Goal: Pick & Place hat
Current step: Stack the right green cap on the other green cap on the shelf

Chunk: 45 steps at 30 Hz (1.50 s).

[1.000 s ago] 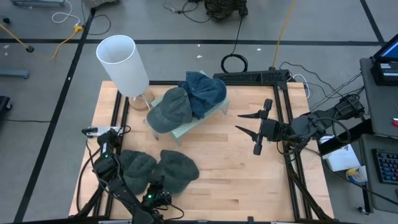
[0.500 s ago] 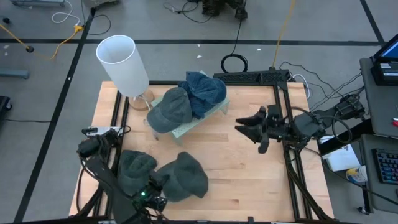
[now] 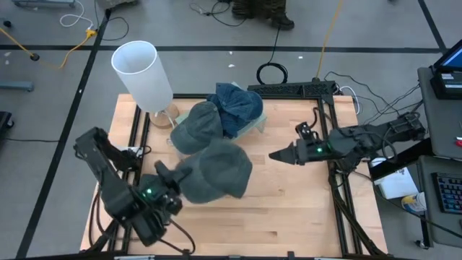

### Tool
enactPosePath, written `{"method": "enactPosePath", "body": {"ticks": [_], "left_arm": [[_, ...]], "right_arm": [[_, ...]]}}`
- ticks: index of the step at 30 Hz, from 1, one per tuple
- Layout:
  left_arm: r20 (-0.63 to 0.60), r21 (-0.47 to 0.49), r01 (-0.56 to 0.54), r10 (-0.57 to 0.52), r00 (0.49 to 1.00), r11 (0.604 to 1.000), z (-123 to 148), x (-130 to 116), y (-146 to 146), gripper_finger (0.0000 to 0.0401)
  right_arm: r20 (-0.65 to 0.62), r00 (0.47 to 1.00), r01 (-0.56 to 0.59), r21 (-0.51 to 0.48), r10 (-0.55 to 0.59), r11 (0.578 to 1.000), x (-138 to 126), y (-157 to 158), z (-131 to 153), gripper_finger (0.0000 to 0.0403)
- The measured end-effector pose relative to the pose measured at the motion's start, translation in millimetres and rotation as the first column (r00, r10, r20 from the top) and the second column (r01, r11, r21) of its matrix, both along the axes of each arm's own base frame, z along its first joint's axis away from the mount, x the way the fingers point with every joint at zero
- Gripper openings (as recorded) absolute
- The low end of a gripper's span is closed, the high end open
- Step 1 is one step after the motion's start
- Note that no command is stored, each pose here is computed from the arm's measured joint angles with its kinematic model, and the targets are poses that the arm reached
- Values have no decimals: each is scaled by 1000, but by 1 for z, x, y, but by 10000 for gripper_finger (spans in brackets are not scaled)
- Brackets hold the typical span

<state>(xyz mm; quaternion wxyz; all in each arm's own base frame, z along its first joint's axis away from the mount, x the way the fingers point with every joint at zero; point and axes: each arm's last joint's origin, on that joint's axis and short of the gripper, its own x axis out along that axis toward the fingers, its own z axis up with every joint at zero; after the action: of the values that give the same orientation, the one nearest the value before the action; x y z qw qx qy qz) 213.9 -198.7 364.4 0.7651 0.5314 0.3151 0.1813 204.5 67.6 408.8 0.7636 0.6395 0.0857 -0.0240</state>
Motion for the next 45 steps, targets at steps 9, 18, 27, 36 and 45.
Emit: {"method": "enactPosePath", "body": {"ticks": [9,18,27,36,45], "left_arm": [[10,101,31,-32,999,994,45,-4,35,6],[-91,208,125,-108,990,970,71,-1,53,6],[-179,262,213,-170,969,941,79,16,64,6],[-189,250,226,-182,965,942,78,18,67,6],[-180,209,249,-213,960,946,78,18,66,6]], "right_arm": [[-75,991,114,-15,-114,993,6,-27,-7,184],[10,994,107,25,-107,994,32,-37,-7,277],[67,998,10,55,-14,998,70,-29,-18,272],[92,995,-45,84,38,995,63,-22,-12,228],[142,989,-48,82,36,995,56,-24,-4,62]]}}
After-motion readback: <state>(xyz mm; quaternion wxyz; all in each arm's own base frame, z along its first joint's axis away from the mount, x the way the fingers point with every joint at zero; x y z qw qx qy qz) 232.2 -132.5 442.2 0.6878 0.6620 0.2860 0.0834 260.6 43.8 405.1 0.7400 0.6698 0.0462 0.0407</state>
